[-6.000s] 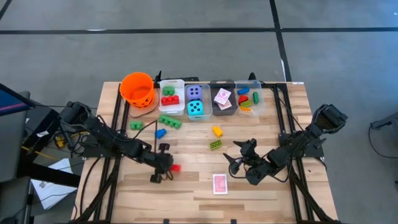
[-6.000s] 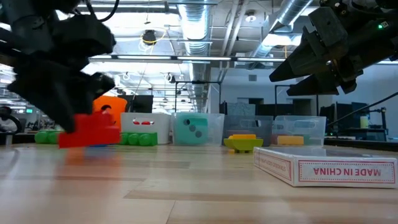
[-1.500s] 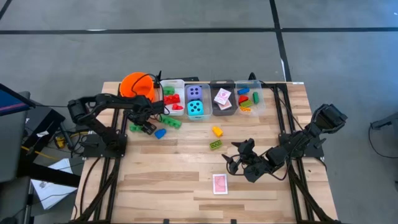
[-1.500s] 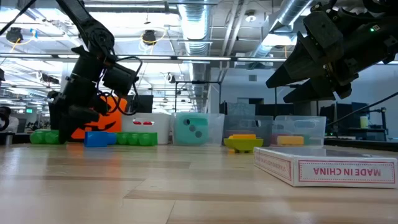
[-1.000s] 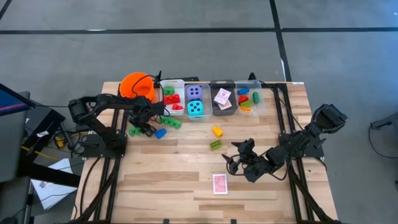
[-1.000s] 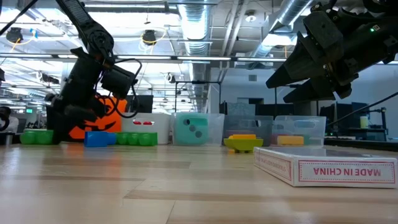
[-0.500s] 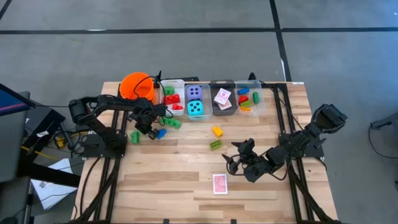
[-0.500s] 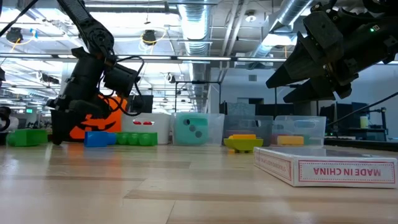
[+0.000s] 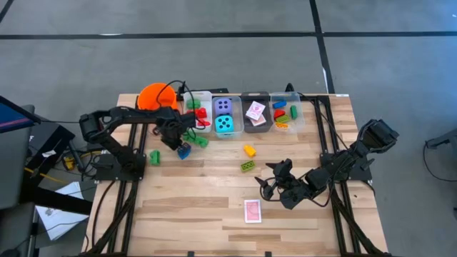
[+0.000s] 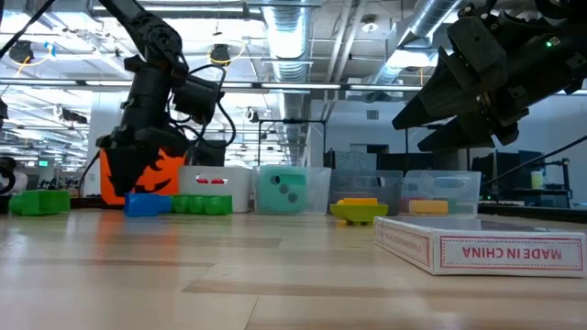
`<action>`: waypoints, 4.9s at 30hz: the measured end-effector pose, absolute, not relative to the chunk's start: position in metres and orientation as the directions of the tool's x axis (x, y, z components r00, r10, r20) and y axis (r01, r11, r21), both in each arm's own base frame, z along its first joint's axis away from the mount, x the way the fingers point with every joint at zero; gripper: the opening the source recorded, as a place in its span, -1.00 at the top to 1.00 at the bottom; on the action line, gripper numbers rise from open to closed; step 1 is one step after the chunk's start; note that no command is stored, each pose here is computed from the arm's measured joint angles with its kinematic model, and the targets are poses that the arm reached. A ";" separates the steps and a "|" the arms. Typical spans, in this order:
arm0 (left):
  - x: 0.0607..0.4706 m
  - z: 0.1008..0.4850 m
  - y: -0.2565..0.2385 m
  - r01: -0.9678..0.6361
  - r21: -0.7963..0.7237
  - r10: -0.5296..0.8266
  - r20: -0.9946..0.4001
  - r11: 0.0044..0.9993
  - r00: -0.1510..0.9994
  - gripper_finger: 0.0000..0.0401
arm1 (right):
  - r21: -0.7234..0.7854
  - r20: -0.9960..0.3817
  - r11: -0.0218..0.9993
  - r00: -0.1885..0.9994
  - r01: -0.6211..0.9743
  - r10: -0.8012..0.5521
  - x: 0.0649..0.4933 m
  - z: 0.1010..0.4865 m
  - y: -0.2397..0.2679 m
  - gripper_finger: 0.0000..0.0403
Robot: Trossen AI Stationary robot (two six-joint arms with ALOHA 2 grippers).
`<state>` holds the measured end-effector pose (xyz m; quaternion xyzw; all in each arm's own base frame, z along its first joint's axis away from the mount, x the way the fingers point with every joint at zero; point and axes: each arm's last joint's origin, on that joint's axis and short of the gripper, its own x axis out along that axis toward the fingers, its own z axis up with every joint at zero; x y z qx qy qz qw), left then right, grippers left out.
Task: Pick & Place Toys
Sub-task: Put the big green game piece into the white bin
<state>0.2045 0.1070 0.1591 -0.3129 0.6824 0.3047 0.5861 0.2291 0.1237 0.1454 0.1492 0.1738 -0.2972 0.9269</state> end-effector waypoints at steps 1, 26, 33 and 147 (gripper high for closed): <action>0.204 0.161 0.107 -0.783 0.057 -0.073 -0.989 0.619 -0.129 0.67 | 0.174 -0.411 0.779 0.763 0.603 -0.499 0.229 0.145 0.124 -0.86; 0.171 0.159 0.089 -0.871 0.313 -0.225 -0.882 0.378 -0.414 -0.46 | 0.187 -0.444 0.794 0.770 0.579 -0.457 0.229 0.144 0.125 -0.86; 0.169 0.149 0.088 -0.888 0.284 -0.233 -0.895 0.363 -0.381 -0.45 | 0.187 -0.444 0.802 0.777 0.567 -0.446 0.227 0.144 0.128 -0.86; 0.362 0.151 -0.049 0.653 0.301 -0.004 -0.906 0.695 0.423 -0.20 | 0.082 -0.415 0.768 0.722 0.635 -0.553 0.238 0.145 0.106 -0.86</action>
